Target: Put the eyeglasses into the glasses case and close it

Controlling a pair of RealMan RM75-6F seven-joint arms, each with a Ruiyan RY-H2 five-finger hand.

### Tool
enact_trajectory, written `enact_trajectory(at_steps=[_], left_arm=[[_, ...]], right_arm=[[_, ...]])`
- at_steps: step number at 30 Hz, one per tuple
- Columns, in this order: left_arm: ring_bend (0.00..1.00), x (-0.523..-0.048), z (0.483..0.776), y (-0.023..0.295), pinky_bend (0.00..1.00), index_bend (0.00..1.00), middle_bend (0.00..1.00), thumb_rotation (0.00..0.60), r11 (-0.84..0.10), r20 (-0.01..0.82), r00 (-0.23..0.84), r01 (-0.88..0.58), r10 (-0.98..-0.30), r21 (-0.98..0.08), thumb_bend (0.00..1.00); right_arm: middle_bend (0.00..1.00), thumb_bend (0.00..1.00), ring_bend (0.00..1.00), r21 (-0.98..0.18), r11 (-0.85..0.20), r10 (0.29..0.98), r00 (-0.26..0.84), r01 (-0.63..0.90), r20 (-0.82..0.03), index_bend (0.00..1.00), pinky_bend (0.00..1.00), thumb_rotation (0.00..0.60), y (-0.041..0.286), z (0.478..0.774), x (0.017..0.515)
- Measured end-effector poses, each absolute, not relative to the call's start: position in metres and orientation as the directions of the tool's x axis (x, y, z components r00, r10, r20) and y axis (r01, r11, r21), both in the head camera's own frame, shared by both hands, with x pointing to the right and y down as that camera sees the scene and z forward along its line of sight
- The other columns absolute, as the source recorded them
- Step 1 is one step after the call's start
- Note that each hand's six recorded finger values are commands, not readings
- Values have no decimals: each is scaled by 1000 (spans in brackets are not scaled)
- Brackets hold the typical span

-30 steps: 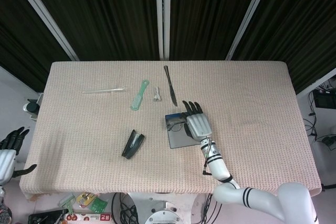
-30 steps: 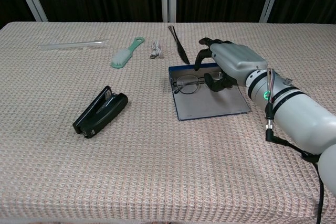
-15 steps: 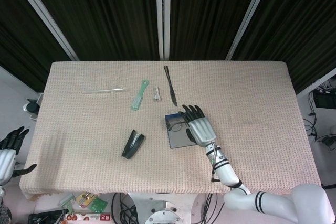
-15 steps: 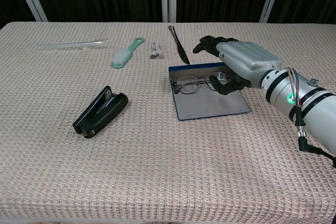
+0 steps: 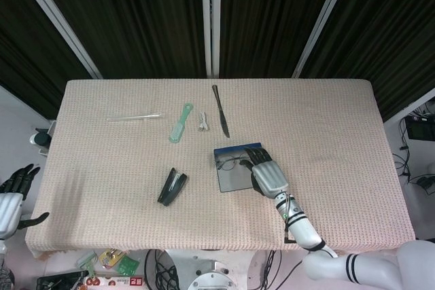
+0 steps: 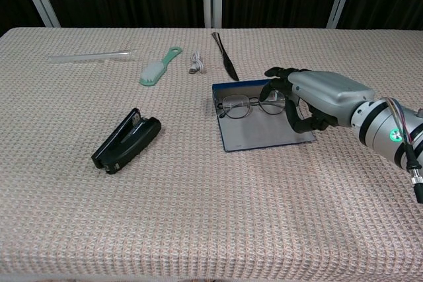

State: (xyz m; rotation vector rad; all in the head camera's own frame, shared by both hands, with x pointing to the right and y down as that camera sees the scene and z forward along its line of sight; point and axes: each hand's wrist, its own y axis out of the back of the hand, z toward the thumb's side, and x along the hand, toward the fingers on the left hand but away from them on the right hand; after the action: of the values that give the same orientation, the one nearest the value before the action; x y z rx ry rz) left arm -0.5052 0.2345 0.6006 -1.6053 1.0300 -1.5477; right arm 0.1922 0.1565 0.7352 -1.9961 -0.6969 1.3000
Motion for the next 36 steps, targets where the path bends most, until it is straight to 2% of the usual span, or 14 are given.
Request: enact_trajectory(at_steps=[21, 36], left_arm=[[44, -514, 600, 236, 191, 49, 30, 600, -459, 464, -33, -91, -885, -884, 107], [44, -519, 601, 238, 192, 49, 30, 600, -457, 462, -42, -97, -886, -884, 107]], right_arm=[[0, 813, 0, -765, -643, 728, 337, 33, -597, 235, 0, 600, 148, 750, 177], [0, 813, 0, -796, -606, 751, 325, -6, -574, 238, 0, 600, 147, 755, 172]])
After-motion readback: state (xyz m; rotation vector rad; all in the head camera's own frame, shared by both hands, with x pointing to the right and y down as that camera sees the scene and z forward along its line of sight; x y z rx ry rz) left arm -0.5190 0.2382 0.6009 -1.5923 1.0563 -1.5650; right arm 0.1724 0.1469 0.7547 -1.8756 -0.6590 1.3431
